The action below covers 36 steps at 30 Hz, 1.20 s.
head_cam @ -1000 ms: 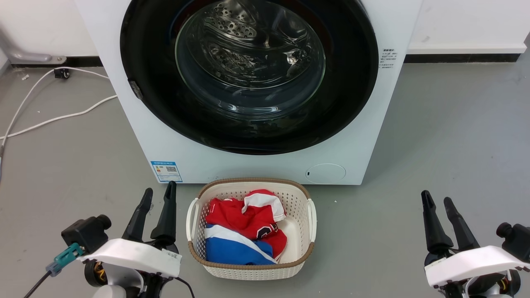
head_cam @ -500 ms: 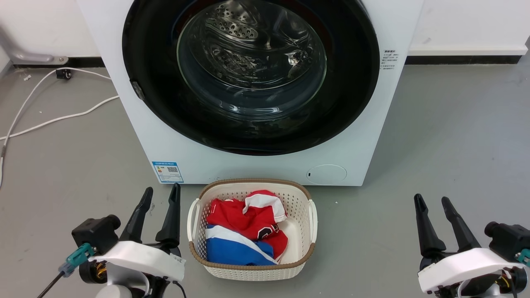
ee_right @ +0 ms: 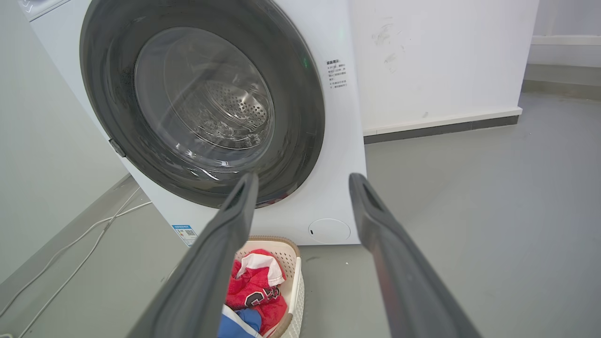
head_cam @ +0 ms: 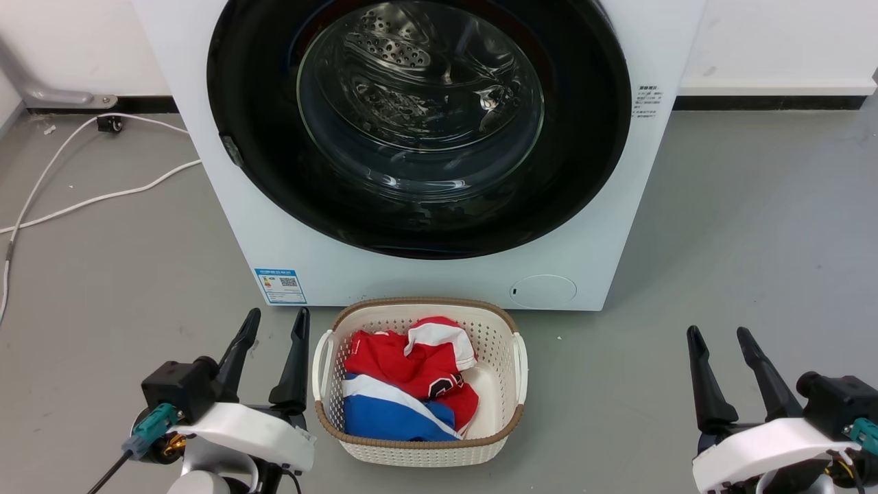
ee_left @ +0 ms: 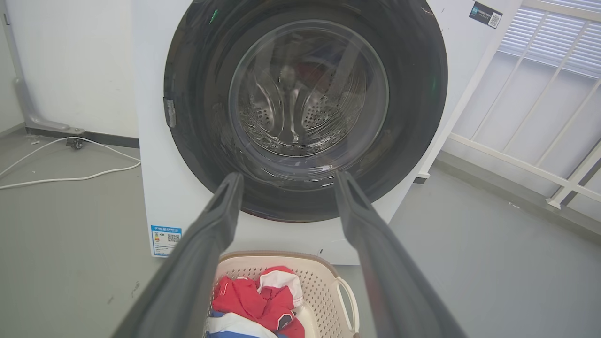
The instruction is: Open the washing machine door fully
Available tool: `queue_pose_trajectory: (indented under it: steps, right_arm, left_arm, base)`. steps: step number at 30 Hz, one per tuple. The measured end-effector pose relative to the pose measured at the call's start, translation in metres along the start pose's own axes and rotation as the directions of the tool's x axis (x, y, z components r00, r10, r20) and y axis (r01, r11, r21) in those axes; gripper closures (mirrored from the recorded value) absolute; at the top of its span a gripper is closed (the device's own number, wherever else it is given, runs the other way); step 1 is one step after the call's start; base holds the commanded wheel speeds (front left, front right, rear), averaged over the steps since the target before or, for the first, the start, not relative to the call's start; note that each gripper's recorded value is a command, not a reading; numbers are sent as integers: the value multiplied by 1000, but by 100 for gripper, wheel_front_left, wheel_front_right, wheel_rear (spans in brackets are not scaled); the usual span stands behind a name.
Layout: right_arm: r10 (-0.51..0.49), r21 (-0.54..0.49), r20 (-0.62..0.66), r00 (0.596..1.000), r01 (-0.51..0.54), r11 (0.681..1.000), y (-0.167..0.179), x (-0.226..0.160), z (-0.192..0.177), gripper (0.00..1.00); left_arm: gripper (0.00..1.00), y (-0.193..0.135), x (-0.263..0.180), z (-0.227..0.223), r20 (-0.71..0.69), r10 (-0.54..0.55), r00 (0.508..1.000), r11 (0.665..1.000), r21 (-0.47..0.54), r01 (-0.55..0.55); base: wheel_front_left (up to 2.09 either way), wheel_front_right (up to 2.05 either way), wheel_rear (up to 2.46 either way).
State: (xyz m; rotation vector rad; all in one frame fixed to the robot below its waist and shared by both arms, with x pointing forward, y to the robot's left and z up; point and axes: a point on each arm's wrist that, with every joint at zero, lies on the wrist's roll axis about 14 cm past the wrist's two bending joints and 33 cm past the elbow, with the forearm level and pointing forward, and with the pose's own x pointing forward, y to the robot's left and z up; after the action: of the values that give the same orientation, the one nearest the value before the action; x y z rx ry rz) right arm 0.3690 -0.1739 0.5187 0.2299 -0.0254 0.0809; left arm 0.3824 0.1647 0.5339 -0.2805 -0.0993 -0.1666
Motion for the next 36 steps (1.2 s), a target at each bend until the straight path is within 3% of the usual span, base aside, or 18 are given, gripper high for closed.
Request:
queue_pose_trajectory:
  steps: [18,36]
  right_arm:
    - [18,-155,6,1000,-17,988,3,-2,2,0]
    - [36,-245,15,999,-32,969,7,-4,2,0]
  left_arm:
    - [0,-3,-1,4,19,-29,999,986,163,25]
    - [0,-1,-2,1,22,-29,999,976,216,24]
  base:
    - [0,0,0]
    - [0,0,0]
